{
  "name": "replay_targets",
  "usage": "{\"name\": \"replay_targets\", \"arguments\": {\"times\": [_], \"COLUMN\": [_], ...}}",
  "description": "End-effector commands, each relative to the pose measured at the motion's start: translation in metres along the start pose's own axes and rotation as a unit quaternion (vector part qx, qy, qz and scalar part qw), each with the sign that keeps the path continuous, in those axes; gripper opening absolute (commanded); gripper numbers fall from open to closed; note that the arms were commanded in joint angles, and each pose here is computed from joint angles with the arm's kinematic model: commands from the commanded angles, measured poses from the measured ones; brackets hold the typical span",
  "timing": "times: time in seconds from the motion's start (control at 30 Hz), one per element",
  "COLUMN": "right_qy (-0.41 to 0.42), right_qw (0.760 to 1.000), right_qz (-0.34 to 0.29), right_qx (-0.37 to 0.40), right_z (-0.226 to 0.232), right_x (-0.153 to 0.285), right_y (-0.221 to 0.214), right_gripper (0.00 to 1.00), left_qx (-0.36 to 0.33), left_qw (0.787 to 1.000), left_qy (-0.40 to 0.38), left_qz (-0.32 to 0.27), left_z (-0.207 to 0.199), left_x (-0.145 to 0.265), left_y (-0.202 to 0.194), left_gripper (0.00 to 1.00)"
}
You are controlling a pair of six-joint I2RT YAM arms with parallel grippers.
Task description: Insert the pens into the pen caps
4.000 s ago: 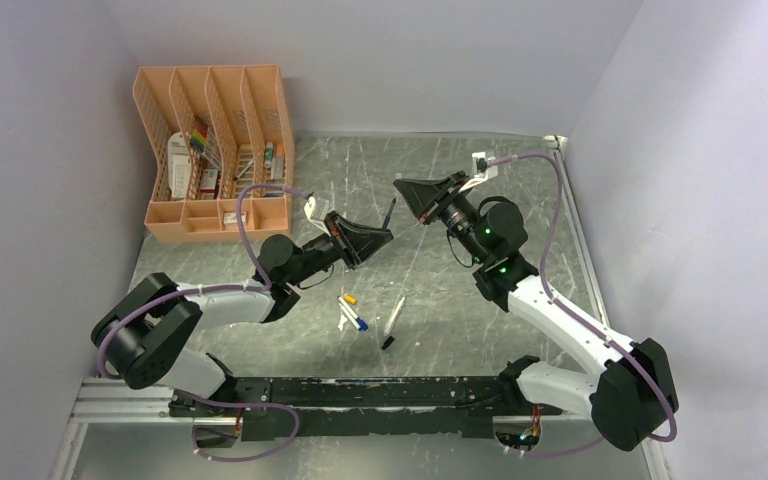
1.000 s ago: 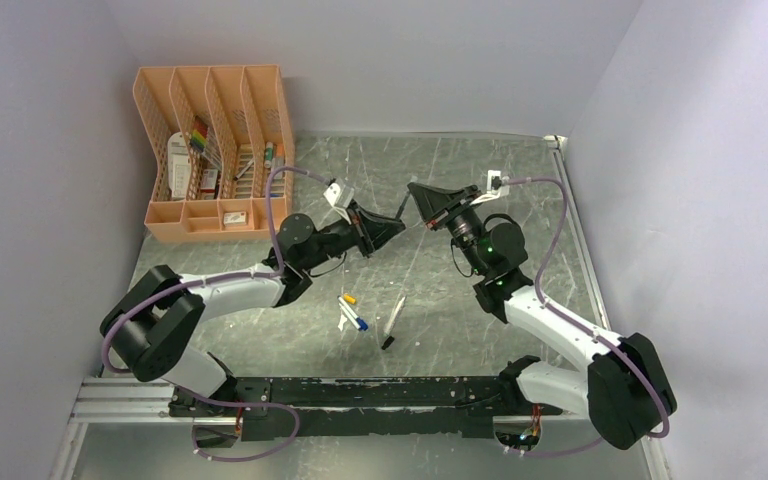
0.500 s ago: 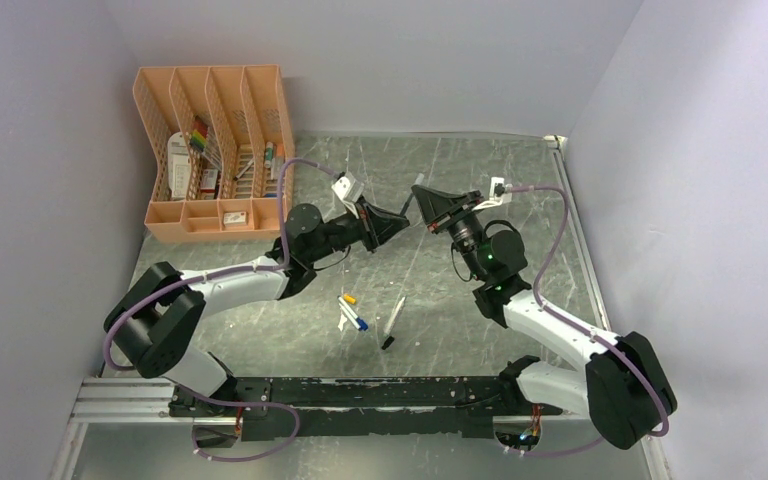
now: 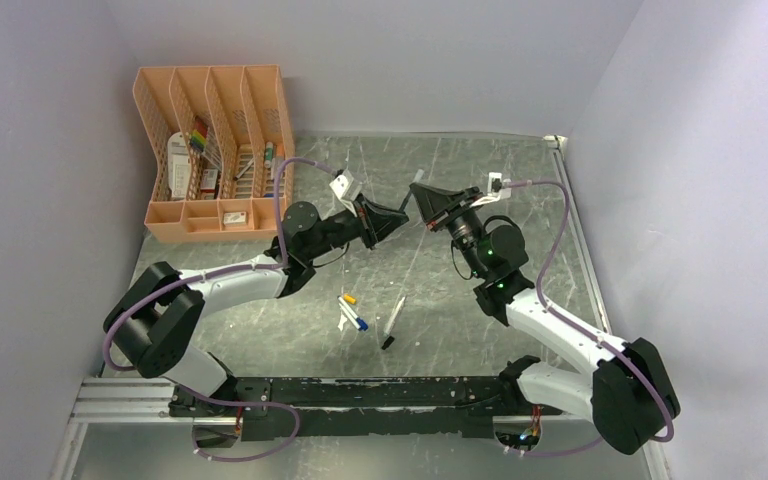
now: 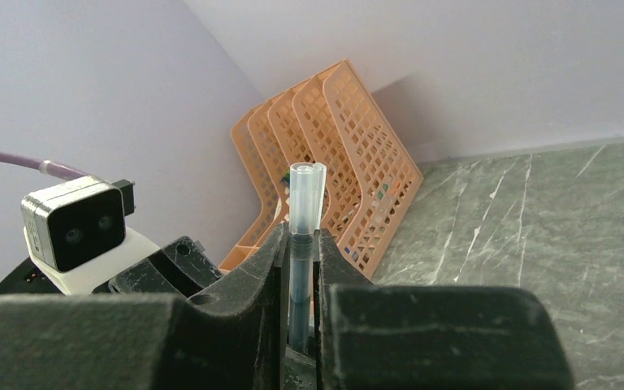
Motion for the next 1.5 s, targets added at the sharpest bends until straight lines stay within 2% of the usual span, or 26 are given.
{"name": "replay_targets", "arguments": {"times": [0.0,0.23,0.83,1.03,1.1,1.3,1.47], "right_qy": [0.005,0.0,0.006,0.007,0.007,0.002,0.012], "right_qw": [0.98,0.985,0.986,0.986,0.986,0.987,0.989], "right_qz": [0.199,0.173,0.162,0.159,0.157,0.144,0.128], "right_qx": [-0.007,0.03,0.049,0.05,0.054,0.071,0.07], "right_z": [-0.006,0.0,0.005,0.006,0.007,0.01,0.02], "right_x": [0.034,0.024,0.022,0.024,0.025,0.028,0.024], "right_y": [-0.094,-0.072,-0.062,-0.06,-0.057,-0.043,-0.032], "right_gripper": [0.0,0.0,0.24,0.28,0.31,0.58,0.63], "left_qx": [-0.089,-0.098,-0.114,-0.113,-0.114,-0.11,-0.103], "left_qw": [0.98,0.983,0.982,0.983,0.984,0.985,0.986], "left_qy": [-0.061,-0.066,-0.093,-0.089,-0.085,-0.084,-0.095], "left_qz": [-0.168,-0.143,-0.116,-0.11,-0.108,-0.099,-0.086], "left_z": [-0.035,-0.034,-0.04,-0.038,-0.036,-0.033,-0.034], "left_x": [-0.003,0.0,0.002,0.001,0.001,0.0,-0.001], "left_y": [0.107,0.088,0.075,0.07,0.069,0.061,0.051], "left_gripper": [0.07,0.07,0.07,0.07,0.07,0.07,0.07]}}
Point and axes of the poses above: each gripper's point midway between its finger pads, its own x axis back along the fingers, its own z axis along the line the jaws close on, y = z × x, the point moved 1 cm from there along x, back along the fingers, and after that the axes turned 4 degrees about -x, right-handed, at the moved point
